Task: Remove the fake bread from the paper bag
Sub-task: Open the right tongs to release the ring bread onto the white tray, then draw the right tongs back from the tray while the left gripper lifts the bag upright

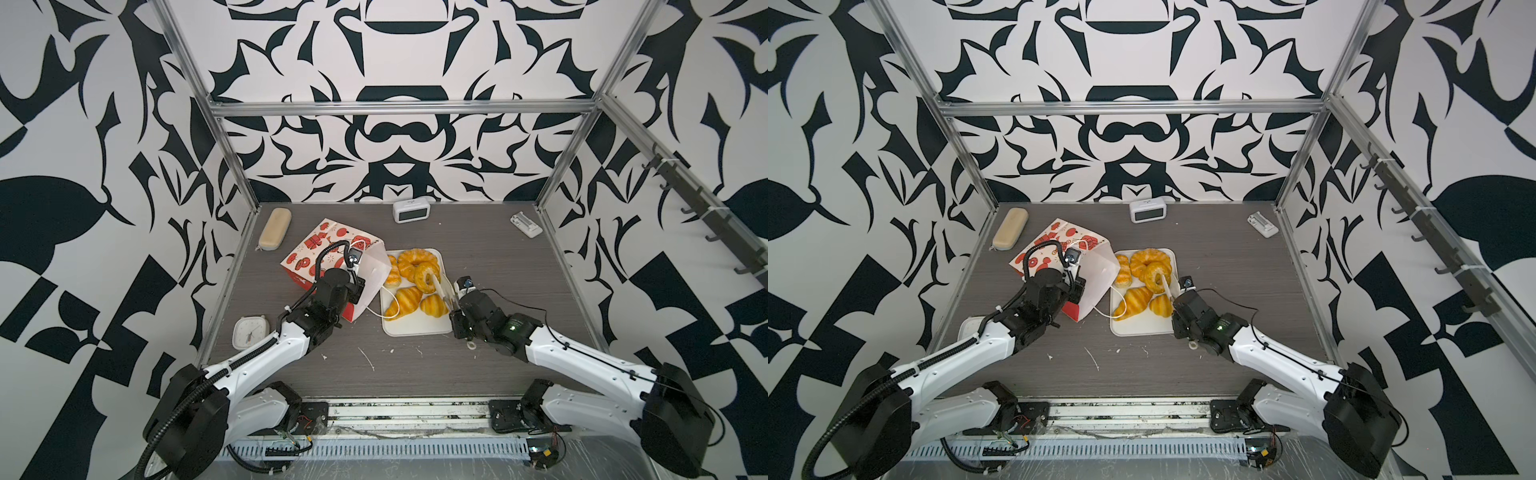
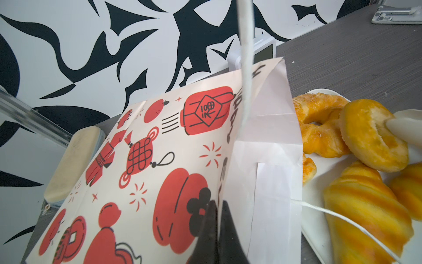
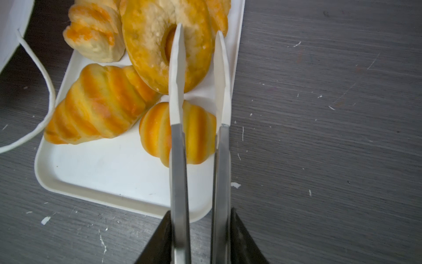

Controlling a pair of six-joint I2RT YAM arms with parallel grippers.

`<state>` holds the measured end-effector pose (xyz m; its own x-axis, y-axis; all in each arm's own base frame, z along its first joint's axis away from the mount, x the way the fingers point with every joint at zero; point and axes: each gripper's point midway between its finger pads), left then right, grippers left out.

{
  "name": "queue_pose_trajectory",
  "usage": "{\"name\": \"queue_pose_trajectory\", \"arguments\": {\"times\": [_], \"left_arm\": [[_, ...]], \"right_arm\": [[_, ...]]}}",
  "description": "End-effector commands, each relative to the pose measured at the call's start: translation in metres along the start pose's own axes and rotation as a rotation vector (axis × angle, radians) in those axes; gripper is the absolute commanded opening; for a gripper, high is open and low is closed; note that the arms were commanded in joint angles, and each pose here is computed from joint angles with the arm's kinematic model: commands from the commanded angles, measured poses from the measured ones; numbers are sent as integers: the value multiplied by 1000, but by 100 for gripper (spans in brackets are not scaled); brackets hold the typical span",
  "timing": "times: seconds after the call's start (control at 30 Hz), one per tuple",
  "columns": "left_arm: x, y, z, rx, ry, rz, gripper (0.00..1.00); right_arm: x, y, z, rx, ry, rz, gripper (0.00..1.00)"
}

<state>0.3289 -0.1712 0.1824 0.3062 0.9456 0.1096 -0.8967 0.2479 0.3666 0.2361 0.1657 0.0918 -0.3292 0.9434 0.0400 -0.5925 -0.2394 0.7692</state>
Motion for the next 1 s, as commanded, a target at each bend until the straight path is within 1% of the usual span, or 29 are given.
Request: {"name": "queue_pose_trajectory", "arguments": {"times": [0.0,0.4,0.5,0.67,0.73,0.83,0.97], "left_arm": [[-2,2,6,-28,26,-15,0],[-2,2,6,-33,28,-13,0],[-2,2,6,-35,30,-13,0],[2,6,10,-51,39,-3,0],[4,9,14,-62,47,6,0],[7,14,19,-79,60,9,0],[11,25,29,-111,77,16,0]], "right_arm": [[-4,8,9,-49,-21,-18,40],[-12,38,29,-163,-51,-18,40],[-17,40,30,-168,-45,-48,40],[-37,44,36,-198,-58,-156,39],[-46,41,38,-181,-62,-203,39],[-62,27,37,-118,-70,-264,38],[-85,3,36,-25,-140,-298,38]]}}
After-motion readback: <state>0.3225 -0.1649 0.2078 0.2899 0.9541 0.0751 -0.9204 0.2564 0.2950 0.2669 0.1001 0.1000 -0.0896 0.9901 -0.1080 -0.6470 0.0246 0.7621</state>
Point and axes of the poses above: each gripper's point midway between its finger pads, its own y axis back along the fingers, its own x axis along the line the jaws close on, z = x × y, and after that the axes turned 7 degrees about y, right-handed
